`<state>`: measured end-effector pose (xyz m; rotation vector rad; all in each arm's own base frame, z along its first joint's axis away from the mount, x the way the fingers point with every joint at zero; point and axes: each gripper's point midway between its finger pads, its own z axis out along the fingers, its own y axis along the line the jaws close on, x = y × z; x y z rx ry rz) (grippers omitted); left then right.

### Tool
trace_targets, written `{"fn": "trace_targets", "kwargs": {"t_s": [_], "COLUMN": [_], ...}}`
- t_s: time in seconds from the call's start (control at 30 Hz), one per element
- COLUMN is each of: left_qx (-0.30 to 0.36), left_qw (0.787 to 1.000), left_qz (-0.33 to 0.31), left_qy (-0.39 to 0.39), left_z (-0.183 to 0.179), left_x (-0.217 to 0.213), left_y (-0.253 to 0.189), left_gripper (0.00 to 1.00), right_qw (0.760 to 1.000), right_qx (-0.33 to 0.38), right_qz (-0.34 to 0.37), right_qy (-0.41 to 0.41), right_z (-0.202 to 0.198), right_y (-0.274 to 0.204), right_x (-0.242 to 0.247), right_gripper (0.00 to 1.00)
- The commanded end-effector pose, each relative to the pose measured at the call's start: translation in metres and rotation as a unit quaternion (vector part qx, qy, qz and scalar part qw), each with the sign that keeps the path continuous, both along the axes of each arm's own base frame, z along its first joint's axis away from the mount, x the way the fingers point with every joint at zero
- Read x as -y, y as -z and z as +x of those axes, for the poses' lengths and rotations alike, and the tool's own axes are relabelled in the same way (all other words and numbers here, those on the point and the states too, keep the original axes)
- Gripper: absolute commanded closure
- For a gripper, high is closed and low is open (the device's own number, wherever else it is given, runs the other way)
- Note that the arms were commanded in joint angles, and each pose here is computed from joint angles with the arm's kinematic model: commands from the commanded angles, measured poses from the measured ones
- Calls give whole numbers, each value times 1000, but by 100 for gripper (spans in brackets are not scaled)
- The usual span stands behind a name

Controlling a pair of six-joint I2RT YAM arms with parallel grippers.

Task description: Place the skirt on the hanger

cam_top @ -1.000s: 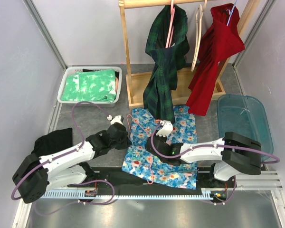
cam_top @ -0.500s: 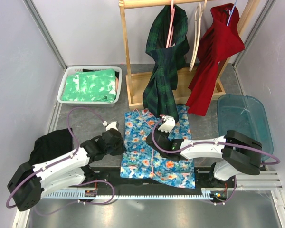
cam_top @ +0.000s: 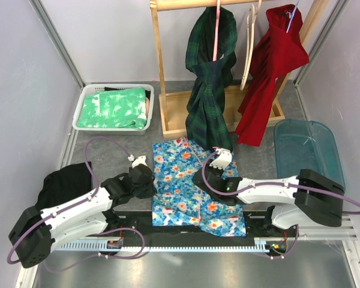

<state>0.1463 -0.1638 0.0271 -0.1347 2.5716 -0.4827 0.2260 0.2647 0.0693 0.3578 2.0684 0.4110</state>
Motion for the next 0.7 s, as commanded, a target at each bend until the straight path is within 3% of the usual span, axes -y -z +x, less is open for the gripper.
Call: {"fn": "trace_targets", "kwargs": {"t_s": [0.0,0.5,0.57,0.6,0.67], "left_qx": [13,17,19,22,29], "left_qw": [1000,1000,1000,1000,999], "left_qz": [10,0,-4,-6,-11], "left_qy": [-13,-8,-7,-7,-9], "left_z": [9,9,9,9,11], "left_x": [-1,1,2,2,3], "left_y": [-8,-10,-13,-15,-24], "left_gripper": [98,97,81,62,46], "right_qw": [998,997,996,996,994], "right_qx": [0,35,49,55,68], "right_qz": [-55,-64,-71,-71,-79], "right_qy": [31,4,-3,-12,-15], "right_z": [-4,-1,-1,-4,-5], "right_y": [9,-30,-44,-51,-68], "right_x": [41,22,18,14,10], "right_gripper": [100,100,100,100,100]}}
